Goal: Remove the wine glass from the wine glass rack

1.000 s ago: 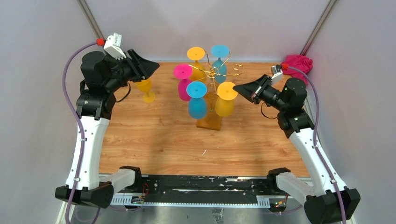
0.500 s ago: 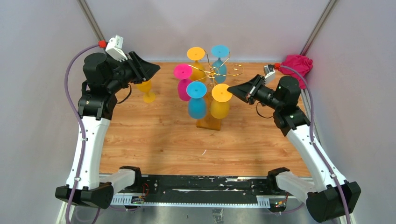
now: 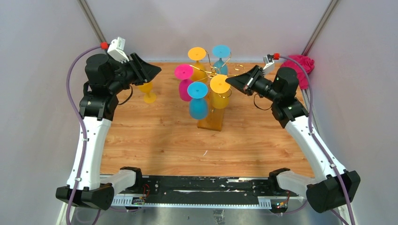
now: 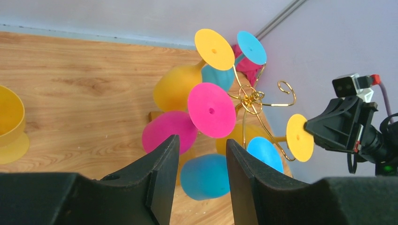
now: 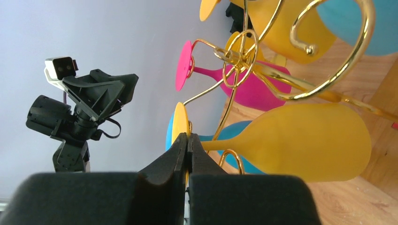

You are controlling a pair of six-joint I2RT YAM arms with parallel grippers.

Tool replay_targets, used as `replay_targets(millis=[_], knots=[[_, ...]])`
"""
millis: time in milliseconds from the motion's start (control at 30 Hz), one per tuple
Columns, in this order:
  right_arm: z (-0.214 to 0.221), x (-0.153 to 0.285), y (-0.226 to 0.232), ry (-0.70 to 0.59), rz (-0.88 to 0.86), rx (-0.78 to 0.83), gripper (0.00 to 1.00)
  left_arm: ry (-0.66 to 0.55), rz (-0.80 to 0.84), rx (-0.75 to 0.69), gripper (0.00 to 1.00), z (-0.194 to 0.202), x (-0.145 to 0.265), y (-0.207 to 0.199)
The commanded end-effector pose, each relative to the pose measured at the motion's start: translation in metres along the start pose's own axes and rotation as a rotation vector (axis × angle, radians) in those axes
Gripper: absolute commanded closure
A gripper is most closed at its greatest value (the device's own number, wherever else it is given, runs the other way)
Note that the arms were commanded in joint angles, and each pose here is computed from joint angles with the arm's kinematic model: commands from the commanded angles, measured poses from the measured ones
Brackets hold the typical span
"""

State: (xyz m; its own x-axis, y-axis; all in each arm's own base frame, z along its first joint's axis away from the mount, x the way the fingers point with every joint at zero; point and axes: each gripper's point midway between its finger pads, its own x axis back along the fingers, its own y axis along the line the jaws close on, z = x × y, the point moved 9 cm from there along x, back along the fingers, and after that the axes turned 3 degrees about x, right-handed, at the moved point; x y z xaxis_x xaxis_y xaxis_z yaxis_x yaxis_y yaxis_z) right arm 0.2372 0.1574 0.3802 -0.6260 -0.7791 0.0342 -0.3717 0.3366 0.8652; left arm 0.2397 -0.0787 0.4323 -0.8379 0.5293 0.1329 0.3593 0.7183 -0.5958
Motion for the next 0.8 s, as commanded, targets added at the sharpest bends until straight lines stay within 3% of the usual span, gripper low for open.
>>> replay_targets(millis=[0,300,767], knots=[[-0.008,-0.001,0.013,-0.054,-0.005,0.089,1.0,0.0,0.021,-0.024,0.54,0.001,0.003,-0.002],[-0.017,0.021,0.002,-0.154,0.141,0.16,1.0,0.001,0.019,-0.028,0.54,0.0,0.002,-0.002],[-0.002,0.069,0.022,-0.185,0.146,0.181,1.0,0.01,0.022,-0.006,0.53,0.005,-0.003,0.003]])
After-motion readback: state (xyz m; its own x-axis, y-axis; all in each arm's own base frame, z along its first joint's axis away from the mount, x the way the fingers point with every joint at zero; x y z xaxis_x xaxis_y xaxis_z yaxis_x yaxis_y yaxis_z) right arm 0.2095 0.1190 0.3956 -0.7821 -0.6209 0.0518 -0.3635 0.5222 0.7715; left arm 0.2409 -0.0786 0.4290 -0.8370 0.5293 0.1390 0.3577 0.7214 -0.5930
